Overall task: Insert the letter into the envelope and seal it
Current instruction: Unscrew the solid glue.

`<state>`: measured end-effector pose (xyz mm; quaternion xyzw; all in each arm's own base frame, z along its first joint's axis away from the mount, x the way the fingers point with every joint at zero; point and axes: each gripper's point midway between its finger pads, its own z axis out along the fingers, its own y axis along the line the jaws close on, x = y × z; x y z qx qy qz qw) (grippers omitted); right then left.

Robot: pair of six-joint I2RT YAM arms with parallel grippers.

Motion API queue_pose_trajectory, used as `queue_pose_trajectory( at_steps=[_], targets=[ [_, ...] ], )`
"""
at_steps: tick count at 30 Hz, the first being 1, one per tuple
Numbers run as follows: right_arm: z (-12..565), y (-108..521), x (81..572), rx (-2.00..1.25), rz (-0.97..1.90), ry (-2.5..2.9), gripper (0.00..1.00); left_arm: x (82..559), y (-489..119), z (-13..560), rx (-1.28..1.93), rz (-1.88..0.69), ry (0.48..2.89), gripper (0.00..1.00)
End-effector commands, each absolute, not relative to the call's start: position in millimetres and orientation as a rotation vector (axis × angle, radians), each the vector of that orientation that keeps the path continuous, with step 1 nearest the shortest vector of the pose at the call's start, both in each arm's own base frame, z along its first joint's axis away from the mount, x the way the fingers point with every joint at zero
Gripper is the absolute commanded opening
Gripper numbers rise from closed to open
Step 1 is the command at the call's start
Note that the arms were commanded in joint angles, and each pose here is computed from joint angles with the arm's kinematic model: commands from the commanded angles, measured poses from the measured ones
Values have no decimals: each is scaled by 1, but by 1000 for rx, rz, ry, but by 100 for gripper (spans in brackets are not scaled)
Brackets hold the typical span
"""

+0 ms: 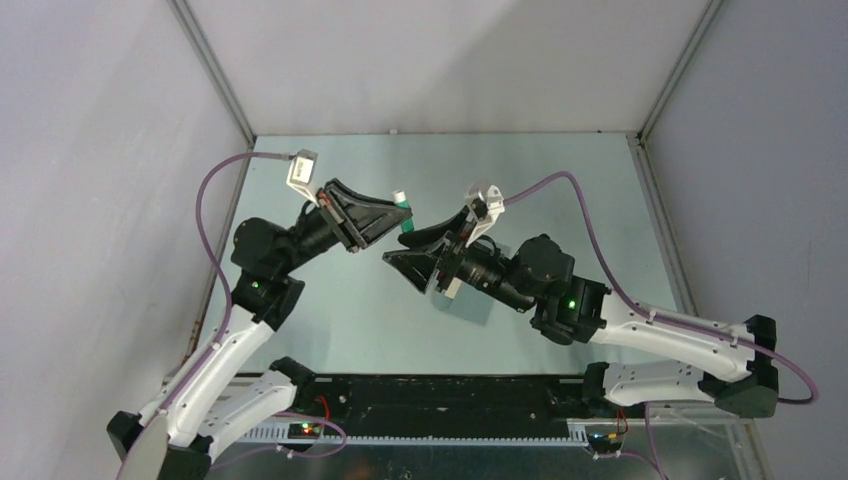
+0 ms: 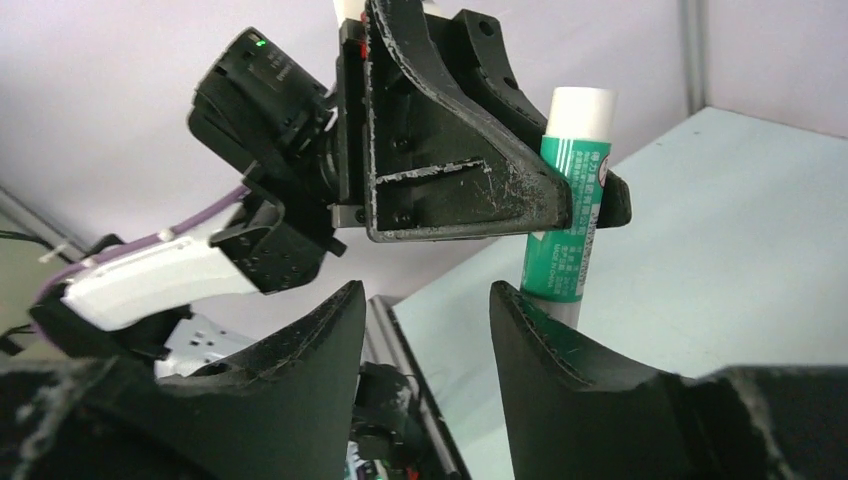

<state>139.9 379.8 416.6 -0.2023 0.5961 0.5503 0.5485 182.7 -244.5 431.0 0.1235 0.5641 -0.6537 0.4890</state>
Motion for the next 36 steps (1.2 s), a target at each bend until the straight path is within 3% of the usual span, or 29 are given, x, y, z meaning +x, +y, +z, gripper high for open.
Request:
queue_pose_trajectory(
  at_steps=[1, 15, 23, 30, 36],
  targets=[
    [411, 370, 159, -440, 1071, 1451, 51, 176, -242, 436, 327, -1585, 1336, 0],
    [420, 335, 165, -259, 883, 1413, 57, 176, -240, 436, 324, -1572, 1337, 0],
    [415, 346, 170, -287, 886, 1449, 60, 176, -240, 438, 326, -1575, 1334, 0],
    [414, 357, 171, -325, 904, 1459, 59, 176, -240, 439, 326, -1576, 1333, 0],
    [414, 363, 174, -335, 914, 1464, 53, 175, -240, 439, 328, -1575, 1333, 0]
  ],
)
